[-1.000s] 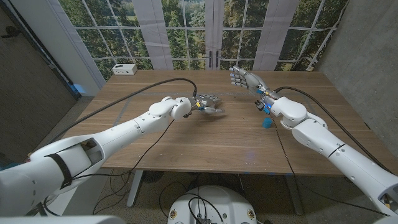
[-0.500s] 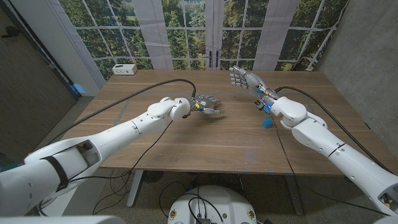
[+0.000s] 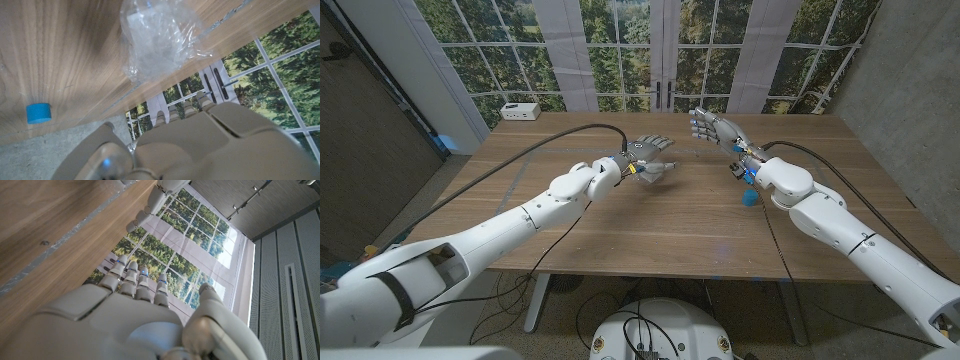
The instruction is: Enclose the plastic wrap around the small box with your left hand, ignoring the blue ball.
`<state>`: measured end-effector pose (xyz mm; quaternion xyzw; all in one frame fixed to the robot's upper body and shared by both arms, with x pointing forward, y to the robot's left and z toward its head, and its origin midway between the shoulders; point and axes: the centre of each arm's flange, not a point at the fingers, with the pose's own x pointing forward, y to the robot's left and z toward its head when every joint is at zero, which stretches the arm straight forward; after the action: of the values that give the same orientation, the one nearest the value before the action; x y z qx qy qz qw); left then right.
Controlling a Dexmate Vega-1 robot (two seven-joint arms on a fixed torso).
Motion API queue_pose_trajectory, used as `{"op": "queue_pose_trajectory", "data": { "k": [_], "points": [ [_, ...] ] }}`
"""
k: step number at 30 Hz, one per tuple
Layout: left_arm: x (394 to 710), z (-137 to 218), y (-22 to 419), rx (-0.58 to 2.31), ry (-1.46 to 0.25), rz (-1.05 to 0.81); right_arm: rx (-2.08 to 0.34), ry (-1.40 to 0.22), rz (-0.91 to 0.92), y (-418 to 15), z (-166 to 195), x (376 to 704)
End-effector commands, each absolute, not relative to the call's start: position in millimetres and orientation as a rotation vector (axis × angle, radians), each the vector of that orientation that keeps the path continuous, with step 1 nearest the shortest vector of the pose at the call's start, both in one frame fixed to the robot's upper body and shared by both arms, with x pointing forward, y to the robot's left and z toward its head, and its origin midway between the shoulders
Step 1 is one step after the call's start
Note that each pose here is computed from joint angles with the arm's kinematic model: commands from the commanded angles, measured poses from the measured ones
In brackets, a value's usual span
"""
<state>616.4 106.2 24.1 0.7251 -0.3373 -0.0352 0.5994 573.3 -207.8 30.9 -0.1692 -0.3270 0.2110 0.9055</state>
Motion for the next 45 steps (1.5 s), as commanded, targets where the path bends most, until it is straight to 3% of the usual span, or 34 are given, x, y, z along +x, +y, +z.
{"op": "queue_pose_trajectory", "data": {
  "k": [1,19,45],
  "points": [
    [595.3,32.6,126.7,1.474,-0.834,0.062,-0.338,-0.692,0.406,-210.2,27.1,569.9],
    [579.2,27.2,163.2,1.175,-0.832,0.045,-0.3,-0.736,0.358,-212.4,23.4,576.0],
    [575.6,24.0,223.0,0.553,-0.823,-0.224,-0.15,-0.795,0.309,-223.1,18.0,589.2]
  ]
}}
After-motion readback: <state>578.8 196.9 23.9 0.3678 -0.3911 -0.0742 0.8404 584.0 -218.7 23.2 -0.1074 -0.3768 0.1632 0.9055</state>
